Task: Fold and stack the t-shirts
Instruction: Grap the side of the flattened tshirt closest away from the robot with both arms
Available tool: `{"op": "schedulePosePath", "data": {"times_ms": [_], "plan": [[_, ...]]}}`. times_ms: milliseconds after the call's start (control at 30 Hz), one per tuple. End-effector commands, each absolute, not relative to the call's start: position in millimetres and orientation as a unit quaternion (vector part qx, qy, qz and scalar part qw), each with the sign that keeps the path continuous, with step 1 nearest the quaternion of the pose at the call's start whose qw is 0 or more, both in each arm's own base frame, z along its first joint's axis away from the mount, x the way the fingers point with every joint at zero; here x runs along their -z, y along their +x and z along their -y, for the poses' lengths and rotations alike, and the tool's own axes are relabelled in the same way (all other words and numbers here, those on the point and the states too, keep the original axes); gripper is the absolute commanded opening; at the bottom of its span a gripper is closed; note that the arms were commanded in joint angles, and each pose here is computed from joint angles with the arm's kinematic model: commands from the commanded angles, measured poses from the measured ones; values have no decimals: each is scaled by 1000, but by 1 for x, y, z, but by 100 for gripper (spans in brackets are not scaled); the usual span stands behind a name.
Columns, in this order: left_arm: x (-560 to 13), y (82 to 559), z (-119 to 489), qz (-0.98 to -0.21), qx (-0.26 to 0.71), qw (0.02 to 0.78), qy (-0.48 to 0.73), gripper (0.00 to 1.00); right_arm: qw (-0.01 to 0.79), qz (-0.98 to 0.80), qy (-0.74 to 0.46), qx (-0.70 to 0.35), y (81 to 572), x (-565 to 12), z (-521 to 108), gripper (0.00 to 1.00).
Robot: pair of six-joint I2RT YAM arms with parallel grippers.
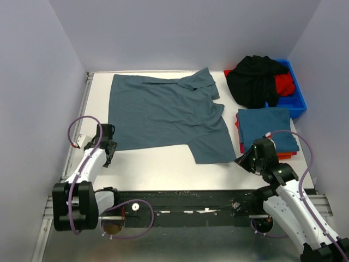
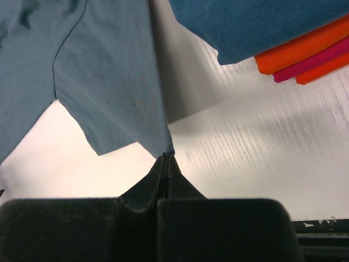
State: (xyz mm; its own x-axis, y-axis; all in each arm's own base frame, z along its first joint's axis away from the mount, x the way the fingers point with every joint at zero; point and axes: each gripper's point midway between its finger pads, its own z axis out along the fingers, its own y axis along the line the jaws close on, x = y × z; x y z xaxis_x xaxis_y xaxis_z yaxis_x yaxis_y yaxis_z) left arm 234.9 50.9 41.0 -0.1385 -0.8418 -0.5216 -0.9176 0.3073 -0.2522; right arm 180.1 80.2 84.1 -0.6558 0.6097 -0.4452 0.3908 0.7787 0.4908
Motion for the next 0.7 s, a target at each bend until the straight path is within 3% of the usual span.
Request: {"op": "schedulePosePath", "data": {"times_ms": [0, 167, 367, 667], "plan": [[-37, 247, -56, -740, -75, 297, -599, 74, 310, -895, 266, -179, 181, -84, -81, 1], [-24, 258, -51, -750, -71, 274, -598, 66, 315, -895, 261, -179, 184, -87, -81, 1], [-15, 265, -49, -753, -72, 261, -600, 64, 319, -895, 256, -177, 184, -90, -80, 1], [-2, 275, -41, -759, -43, 258, -596, 21, 320, -895, 257, -173, 184, -91, -78, 1]]}}
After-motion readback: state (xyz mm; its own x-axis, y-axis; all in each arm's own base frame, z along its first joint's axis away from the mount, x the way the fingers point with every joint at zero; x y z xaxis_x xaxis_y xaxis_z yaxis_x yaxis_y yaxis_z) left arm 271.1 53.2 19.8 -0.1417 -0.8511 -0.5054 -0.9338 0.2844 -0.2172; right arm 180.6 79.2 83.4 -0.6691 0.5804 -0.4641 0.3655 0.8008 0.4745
